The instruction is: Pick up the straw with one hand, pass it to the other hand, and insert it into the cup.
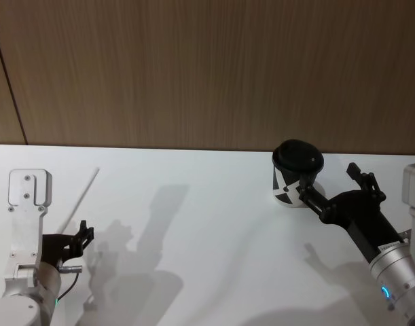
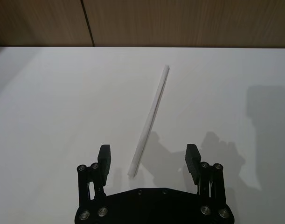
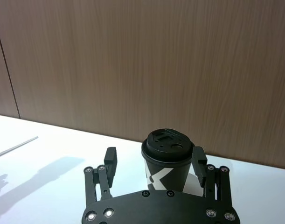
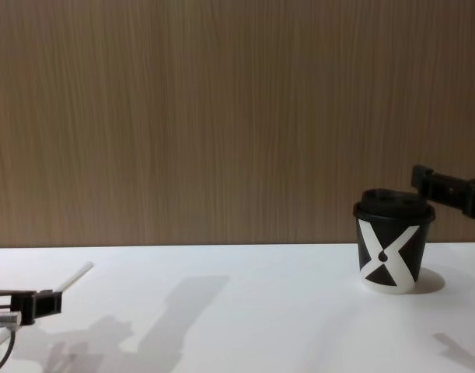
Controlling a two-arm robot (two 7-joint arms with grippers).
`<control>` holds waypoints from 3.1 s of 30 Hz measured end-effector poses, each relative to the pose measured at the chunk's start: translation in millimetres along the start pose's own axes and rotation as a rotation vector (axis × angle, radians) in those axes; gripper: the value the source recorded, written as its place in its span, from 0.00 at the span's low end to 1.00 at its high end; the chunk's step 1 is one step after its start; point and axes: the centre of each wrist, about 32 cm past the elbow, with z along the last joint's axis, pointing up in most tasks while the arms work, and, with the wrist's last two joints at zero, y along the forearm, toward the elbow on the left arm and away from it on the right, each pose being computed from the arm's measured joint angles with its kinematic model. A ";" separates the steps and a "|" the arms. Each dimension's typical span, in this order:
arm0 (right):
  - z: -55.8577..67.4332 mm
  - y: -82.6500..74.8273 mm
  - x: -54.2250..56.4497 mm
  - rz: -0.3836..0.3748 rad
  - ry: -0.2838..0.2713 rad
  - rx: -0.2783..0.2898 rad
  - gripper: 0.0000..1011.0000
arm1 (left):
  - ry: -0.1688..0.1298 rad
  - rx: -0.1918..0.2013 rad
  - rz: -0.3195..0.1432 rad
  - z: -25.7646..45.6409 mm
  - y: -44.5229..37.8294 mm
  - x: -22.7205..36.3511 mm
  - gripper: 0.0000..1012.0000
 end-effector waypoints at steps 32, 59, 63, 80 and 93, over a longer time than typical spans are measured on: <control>0.0 0.0 0.0 0.000 0.000 0.000 0.99 | -0.056 -0.020 -0.054 2.3 -23.6 10.2 0.99; 0.0 0.0 0.0 0.000 0.000 0.000 0.99 | 0.083 0.012 -0.032 -3.7 -31.8 7.2 0.99; 0.0 0.0 0.0 0.000 0.000 0.000 0.99 | 0.074 0.022 -0.029 -3.2 -32.4 7.0 0.99; 0.0 0.0 0.0 0.000 0.000 0.000 0.99 | 0.055 0.056 -0.034 -4.6 -35.3 4.4 0.99; 0.0 0.0 0.0 0.000 0.000 0.000 0.99 | 0.067 0.063 -0.032 -7.1 -35.9 4.4 0.99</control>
